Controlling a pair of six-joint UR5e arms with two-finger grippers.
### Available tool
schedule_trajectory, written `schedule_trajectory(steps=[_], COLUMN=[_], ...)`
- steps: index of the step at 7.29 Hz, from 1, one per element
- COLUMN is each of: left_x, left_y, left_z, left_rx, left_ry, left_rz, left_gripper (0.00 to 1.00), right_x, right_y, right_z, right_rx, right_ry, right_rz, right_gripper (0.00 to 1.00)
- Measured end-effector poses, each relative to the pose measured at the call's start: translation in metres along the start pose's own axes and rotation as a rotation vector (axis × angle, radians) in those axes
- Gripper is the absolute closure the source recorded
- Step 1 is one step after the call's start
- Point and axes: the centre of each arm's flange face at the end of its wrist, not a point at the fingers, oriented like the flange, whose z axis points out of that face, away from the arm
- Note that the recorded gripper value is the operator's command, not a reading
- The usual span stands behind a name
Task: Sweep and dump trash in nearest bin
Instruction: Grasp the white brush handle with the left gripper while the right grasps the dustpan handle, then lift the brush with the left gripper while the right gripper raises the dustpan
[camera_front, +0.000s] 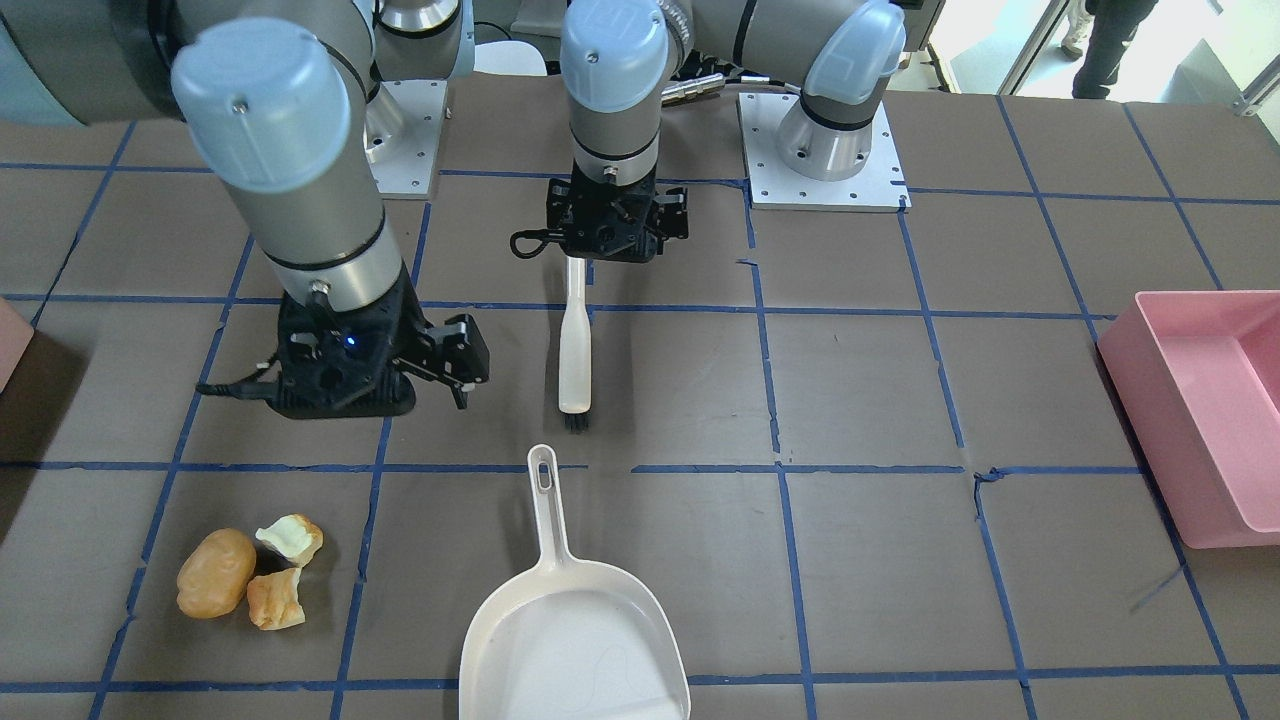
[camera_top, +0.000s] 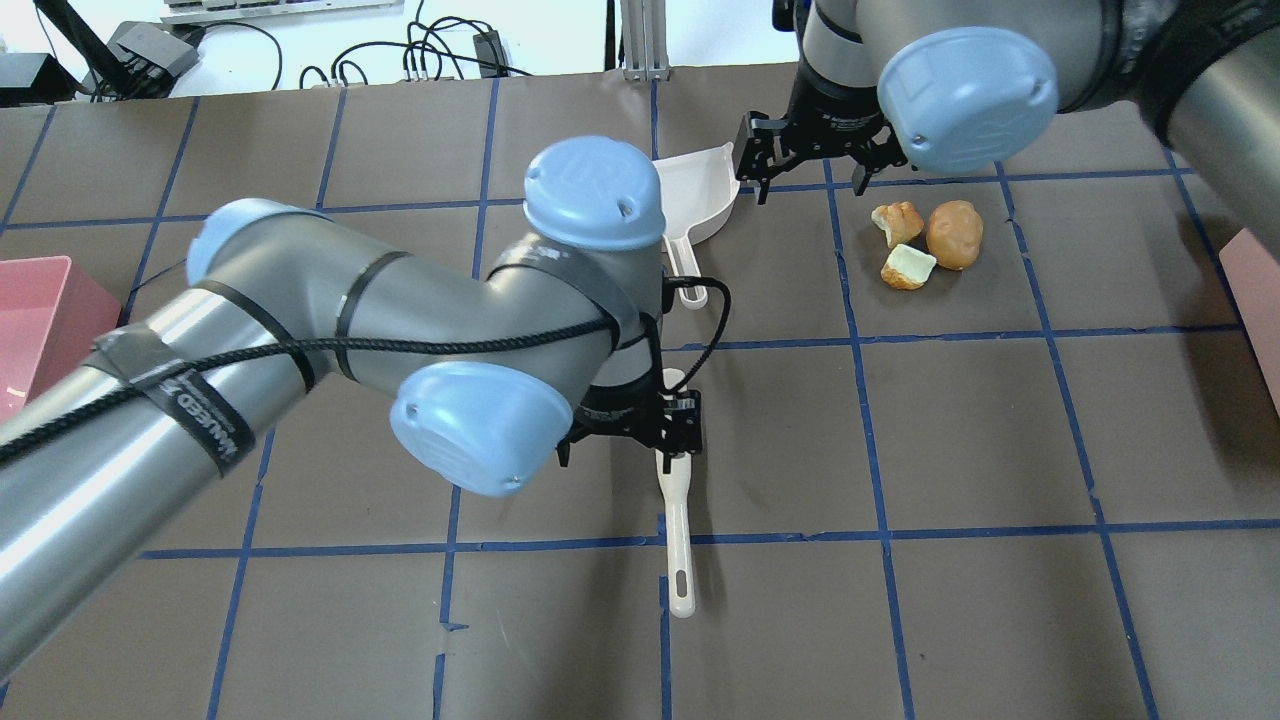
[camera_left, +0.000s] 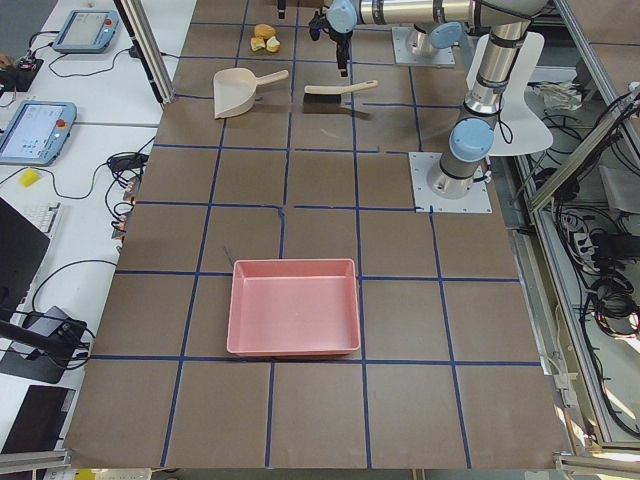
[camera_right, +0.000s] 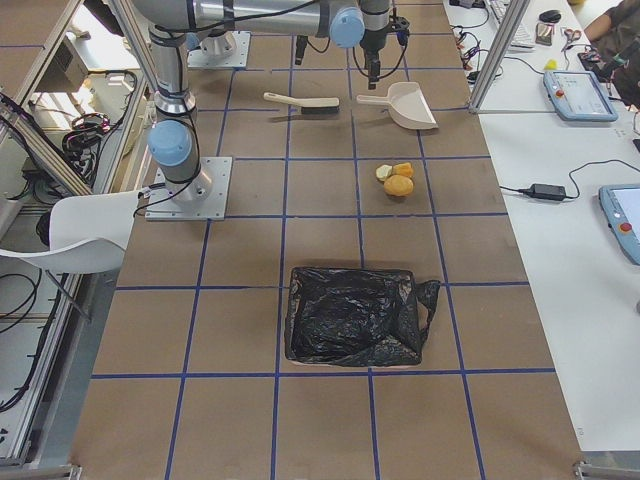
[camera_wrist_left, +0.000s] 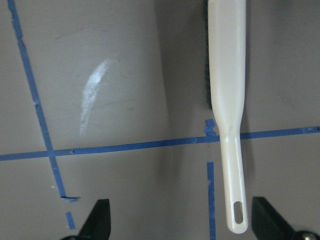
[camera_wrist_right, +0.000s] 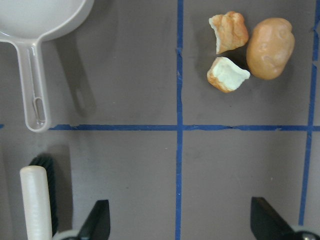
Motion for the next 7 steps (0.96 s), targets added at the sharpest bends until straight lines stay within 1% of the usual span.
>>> schedule_trajectory(steps=[1,2,3,4,5,6,7], left_x=[0.017,0.025,0.028,0.029,0.030,0.031,0.033], left_y=[0.007,0.013,0.021,0.028,0.032,0.034,0.035], left_z=[0.028,0.053,0.077,0.093,0.100,0.105,0.109], left_rx=[-0.007,-0.009,-0.008,-0.011,-0.015,-0.020,-0.023], left_ry=[0.015,0.039,0.050,0.051,0.049,0.045,0.040], left_rz=[0.002,0.004,0.010,0.016,0.021,0.024,0.029], left_gripper=[0.00,0.02,0.09,0.12,0.17,0.25,0.35], right_x=[-0.010,-0.011,-0.009,-0.013,-0.025,-0.044,-0.059], right_y=[-0.016,-0.026,-0.032,-0.038,-0.046,-0.049,-0.048], right_z=[0.018,0.027,0.033,0.046,0.068,0.087,0.101], right_rx=[0.002,0.003,0.005,0.017,0.036,0.049,0.051], right_ry=[-0.003,-0.002,-0.004,-0.010,-0.021,-0.038,-0.053], right_rz=[-0.009,-0.020,-0.026,-0.025,-0.033,-0.053,-0.074], right_gripper=[0.00,0.00,0.00,0.00,0.01,0.02,0.02])
